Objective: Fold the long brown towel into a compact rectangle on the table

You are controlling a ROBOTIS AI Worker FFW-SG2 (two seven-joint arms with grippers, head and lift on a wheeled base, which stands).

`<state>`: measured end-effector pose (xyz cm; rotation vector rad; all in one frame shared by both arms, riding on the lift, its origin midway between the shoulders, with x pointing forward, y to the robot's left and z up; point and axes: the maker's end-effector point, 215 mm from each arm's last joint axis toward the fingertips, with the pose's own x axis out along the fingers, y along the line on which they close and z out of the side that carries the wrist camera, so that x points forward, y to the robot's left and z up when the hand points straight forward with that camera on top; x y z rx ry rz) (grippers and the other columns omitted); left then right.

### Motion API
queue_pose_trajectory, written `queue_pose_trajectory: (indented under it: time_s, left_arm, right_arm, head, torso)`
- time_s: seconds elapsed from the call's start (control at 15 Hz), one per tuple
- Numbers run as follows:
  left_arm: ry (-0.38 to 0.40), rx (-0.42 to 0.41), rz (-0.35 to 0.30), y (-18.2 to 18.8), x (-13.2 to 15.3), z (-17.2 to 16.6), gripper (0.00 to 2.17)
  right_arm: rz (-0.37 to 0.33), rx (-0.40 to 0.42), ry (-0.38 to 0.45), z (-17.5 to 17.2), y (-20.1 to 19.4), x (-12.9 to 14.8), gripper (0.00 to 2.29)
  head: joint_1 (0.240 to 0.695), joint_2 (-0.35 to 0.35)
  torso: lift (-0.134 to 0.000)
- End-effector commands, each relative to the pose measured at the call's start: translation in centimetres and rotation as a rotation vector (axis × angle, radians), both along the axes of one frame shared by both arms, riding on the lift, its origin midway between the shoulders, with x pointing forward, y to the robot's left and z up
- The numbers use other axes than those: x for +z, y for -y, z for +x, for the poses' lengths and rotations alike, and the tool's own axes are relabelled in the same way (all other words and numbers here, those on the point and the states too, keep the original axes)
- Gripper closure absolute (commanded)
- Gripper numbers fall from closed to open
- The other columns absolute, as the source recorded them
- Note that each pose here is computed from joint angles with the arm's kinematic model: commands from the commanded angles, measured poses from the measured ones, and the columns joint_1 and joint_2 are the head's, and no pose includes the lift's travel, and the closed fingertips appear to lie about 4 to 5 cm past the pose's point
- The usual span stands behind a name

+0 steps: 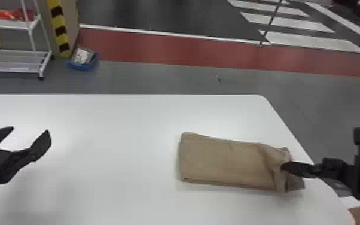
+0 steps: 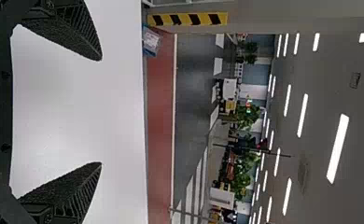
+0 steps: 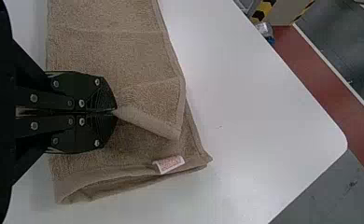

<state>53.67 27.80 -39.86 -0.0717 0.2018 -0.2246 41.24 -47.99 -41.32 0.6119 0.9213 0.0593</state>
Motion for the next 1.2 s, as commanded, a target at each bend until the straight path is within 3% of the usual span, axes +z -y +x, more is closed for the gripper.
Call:
queue_pose_trajectory:
  time_s: [0.0, 0.13, 0.33, 0.73, 0.93, 1.13]
  left_arm:
    - [0.004, -0.002, -0.001, 0.2, 0.2, 0.0, 0.08]
    - [0.001, -0.004, -0.001, 0.3, 0.1, -0.1, 0.08]
    - [-0.003, -0.012, -0.004, 0.9, -0.1, -0.1, 0.08]
    - [-0.006, -0.018, 0.001, 1.3, -0.3, -0.1, 0.08]
    - [-0.011, -0.019, 0.003, 1.3, -0.3, -0.2, 0.08]
    - [-0.012, -0.023, 0.001, 1.6, -0.4, 0.1, 0.08]
  right_arm:
    - [-0.027, -0.002, 0.090, 1.0, 0.6, 3.6, 1.11]
    - [-0.036, -0.030, 0.149, 0.4, 3.1, 6.4, 1.11]
    - [-0.018, -0.050, 0.025, -2.2, 3.2, 0.9, 1.11]
    - [-0.004, -0.049, 0.024, -1.6, 2.7, 1.0, 1.11]
    - [-0.037, -0.071, 0.119, -1.5, 5.0, 5.3, 1.11]
    - [-0.066, -0.057, 0.018, -3.0, 5.4, 0.6, 1.11]
  head:
    - [0.695, -0.236]
    - [0.695, -0.235]
    - [0.695, -0.262]
    - [0.695, -0.293]
    - [0.695, -0.286]
    - [0.695, -0.304]
  torso:
    - [-0.124]
    - [-0.124]
    - [-0.124]
    - [-0.124]
    - [-0.124]
    - [-0.124]
